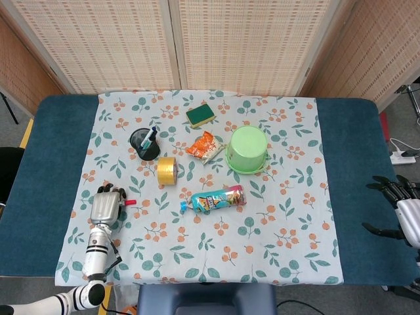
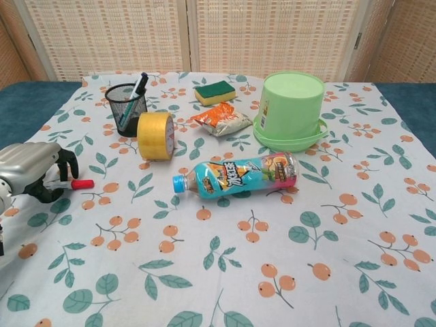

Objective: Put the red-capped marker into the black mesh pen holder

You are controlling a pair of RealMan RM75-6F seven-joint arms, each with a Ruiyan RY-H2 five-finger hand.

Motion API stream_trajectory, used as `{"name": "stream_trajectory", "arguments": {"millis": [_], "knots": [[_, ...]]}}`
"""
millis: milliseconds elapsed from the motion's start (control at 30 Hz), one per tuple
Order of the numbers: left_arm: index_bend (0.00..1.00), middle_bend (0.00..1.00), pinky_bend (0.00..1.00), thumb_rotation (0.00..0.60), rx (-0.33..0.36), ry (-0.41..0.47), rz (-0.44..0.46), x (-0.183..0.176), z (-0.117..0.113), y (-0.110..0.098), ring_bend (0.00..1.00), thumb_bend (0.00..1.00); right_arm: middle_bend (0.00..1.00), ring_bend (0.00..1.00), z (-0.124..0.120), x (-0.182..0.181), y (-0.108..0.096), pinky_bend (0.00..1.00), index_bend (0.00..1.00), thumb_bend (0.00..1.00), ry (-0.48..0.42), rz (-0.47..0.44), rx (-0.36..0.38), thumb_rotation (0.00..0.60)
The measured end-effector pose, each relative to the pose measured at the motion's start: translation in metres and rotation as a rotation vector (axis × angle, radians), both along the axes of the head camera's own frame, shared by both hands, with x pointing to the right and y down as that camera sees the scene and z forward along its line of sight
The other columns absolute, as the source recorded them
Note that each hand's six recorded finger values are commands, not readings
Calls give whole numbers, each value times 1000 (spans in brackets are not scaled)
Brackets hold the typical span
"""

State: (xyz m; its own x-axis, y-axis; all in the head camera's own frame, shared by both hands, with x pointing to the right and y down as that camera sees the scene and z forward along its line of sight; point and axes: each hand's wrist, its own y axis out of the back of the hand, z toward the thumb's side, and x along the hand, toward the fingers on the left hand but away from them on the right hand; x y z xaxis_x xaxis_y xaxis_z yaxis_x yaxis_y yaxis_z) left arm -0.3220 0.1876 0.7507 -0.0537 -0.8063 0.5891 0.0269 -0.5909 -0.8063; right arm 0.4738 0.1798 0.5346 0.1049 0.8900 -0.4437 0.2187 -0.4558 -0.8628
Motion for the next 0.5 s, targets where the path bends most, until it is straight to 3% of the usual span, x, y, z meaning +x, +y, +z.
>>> {"name": "stream_trajectory", "arguments": {"millis": [500], "knots": [[480, 551, 244, 600, 51, -23, -11, -8, -8, -1, 217, 363, 140, 193, 0, -1, 0, 111, 279, 0, -14, -7, 0, 600]]}}
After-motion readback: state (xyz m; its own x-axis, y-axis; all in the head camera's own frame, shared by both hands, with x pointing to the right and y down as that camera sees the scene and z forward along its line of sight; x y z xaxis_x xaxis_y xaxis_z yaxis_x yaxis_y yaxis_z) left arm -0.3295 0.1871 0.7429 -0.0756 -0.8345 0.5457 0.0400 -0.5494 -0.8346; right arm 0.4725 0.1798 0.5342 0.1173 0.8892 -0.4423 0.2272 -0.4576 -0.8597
